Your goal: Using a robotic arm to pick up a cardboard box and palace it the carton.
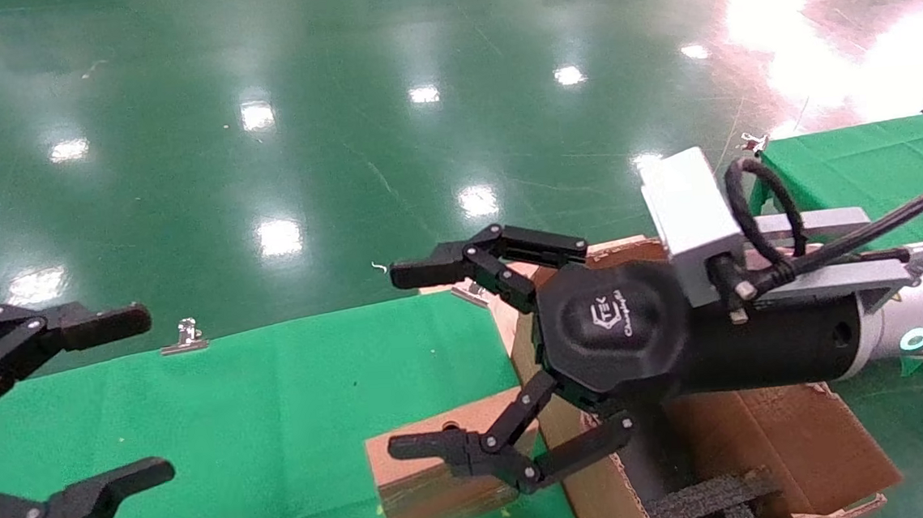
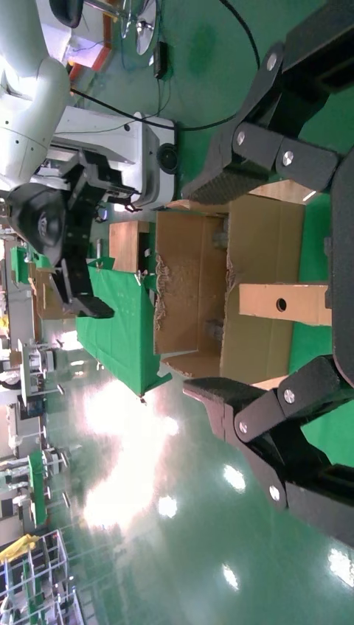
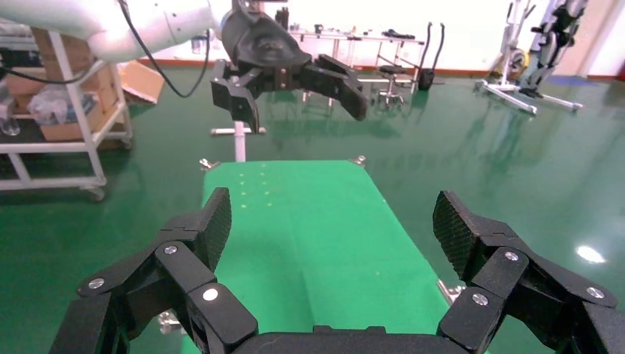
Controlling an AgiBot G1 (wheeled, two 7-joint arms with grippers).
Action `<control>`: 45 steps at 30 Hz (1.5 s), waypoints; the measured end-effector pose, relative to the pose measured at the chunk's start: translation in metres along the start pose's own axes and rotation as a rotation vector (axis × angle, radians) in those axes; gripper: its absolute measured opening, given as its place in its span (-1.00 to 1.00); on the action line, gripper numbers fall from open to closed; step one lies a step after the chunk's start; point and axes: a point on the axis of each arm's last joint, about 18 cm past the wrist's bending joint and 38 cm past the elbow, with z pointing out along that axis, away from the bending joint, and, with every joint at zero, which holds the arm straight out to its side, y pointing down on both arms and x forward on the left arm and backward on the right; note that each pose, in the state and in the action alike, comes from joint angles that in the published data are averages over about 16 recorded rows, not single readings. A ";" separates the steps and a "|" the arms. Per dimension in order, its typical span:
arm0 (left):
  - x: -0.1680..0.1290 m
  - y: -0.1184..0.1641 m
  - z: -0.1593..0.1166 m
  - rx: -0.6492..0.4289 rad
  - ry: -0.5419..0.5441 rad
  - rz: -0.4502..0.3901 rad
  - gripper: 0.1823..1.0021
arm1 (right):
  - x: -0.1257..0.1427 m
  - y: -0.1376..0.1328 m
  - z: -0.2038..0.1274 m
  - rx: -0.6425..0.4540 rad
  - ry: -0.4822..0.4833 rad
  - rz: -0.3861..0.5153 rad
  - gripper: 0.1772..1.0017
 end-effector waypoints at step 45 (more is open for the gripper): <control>0.000 0.000 0.000 0.000 0.000 0.000 -0.95 | 0.081 0.089 0.097 -0.932 -0.299 -0.282 1.00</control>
